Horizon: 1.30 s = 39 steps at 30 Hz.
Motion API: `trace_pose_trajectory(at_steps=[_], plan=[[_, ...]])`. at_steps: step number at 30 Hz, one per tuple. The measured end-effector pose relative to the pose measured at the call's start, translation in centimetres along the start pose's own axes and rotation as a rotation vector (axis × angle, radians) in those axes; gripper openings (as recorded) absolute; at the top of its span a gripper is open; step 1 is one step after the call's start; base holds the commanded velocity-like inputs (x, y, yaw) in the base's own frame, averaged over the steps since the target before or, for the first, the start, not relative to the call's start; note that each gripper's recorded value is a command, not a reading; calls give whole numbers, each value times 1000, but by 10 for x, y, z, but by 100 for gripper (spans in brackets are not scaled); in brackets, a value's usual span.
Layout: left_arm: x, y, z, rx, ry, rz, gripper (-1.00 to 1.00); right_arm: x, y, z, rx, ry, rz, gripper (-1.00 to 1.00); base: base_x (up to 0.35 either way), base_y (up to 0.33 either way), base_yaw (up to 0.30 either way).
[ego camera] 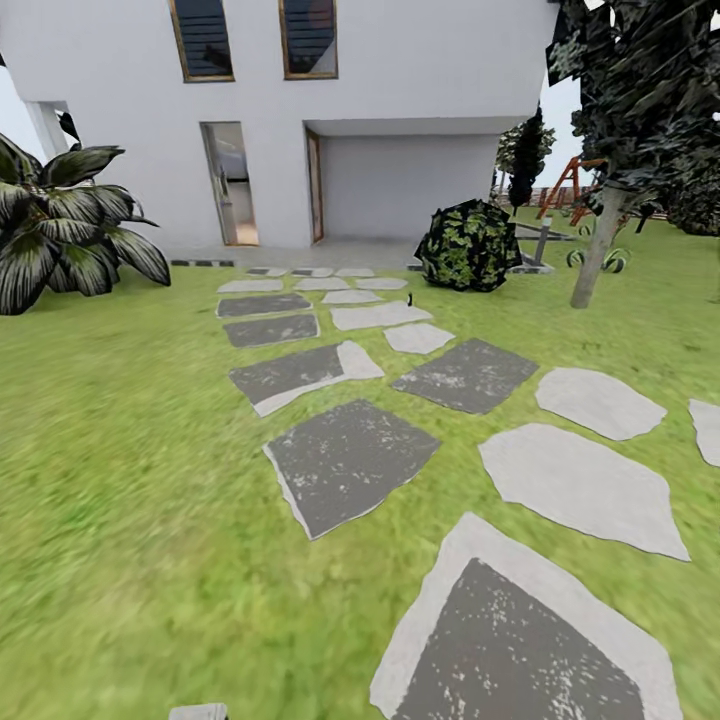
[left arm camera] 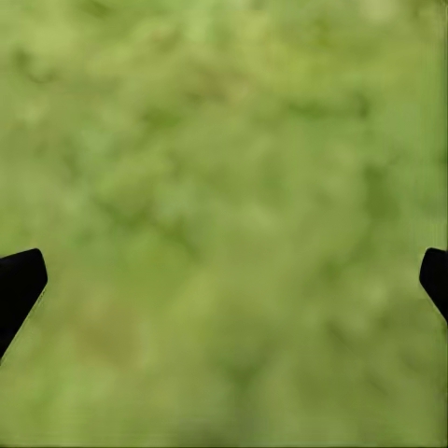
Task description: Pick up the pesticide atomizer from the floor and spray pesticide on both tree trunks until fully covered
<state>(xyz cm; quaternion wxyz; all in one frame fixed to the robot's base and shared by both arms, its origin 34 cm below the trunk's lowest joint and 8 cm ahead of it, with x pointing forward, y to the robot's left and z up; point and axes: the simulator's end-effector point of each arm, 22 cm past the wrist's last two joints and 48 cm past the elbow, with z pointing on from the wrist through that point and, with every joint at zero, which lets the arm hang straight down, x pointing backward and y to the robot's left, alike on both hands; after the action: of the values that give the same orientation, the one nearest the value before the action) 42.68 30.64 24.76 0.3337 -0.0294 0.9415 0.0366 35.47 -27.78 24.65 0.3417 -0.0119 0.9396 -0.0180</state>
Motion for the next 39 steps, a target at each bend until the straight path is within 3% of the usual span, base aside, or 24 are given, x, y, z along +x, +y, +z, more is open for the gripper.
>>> trace_pose_trajectory(at_steps=[39], plan=[[0,0,0,-1,1,0,100,0,0,0,0,0,0,100,343,0,-1]])
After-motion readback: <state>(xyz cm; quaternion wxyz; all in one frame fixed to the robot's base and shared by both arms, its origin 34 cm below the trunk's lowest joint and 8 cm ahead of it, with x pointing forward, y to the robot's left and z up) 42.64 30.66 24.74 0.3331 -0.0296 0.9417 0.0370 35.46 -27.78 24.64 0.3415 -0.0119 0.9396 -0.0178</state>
